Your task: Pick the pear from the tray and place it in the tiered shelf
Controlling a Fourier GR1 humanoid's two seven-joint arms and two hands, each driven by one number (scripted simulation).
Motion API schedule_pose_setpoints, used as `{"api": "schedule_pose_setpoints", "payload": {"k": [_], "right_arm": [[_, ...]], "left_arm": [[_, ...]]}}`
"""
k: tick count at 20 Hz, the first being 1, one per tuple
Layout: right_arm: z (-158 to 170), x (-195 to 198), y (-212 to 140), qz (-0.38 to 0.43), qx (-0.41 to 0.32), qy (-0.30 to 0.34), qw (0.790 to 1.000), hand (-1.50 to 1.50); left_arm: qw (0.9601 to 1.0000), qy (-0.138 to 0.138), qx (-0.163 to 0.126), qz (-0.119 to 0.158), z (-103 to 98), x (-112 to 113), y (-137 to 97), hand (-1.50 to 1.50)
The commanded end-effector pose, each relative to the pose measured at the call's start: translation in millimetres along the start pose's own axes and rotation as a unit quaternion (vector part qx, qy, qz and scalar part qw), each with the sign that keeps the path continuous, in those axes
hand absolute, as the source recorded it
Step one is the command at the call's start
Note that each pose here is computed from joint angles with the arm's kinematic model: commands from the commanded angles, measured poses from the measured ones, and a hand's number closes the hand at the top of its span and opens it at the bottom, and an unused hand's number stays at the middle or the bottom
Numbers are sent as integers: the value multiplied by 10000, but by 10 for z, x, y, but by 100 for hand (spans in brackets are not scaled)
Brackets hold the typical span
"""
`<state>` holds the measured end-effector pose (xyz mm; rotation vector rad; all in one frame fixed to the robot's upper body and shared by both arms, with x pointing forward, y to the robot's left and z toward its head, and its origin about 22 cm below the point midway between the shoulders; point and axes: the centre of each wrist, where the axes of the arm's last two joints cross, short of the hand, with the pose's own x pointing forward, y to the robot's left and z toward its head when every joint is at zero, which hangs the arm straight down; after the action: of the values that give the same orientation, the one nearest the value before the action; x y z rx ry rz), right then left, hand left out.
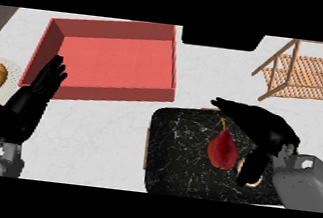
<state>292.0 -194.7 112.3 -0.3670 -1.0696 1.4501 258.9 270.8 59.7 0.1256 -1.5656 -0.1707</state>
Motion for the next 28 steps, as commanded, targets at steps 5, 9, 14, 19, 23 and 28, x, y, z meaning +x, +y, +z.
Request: {"api": "schedule_pose_setpoints", "payload": {"k": [5,9,14,19,23,28], "right_arm": [[-154,70,79,289,211,554,9978,-150],[-134,-163,138,255,386,626,9970,-150],[-135,-231,68,308,415,512,9974,-150],[-479,-390,326,340,632,673,9951,-150],[-337,-442,508,287,736,588,9951,-150],[-470,-387,569,136,903,482,9947,-150]], "left_arm": [[10000,-29,-28,42,62,39,28,0],[9999,-36,-115,6,55,-114,62,0],[10000,23,-20,-43,-45,-56,265,0],[10000,-26,-20,-22,-15,21,113,0],[9999,93,-51,-84,-72,31,45,0],[9999,-88,-63,-61,140,125,-34,0]]}}
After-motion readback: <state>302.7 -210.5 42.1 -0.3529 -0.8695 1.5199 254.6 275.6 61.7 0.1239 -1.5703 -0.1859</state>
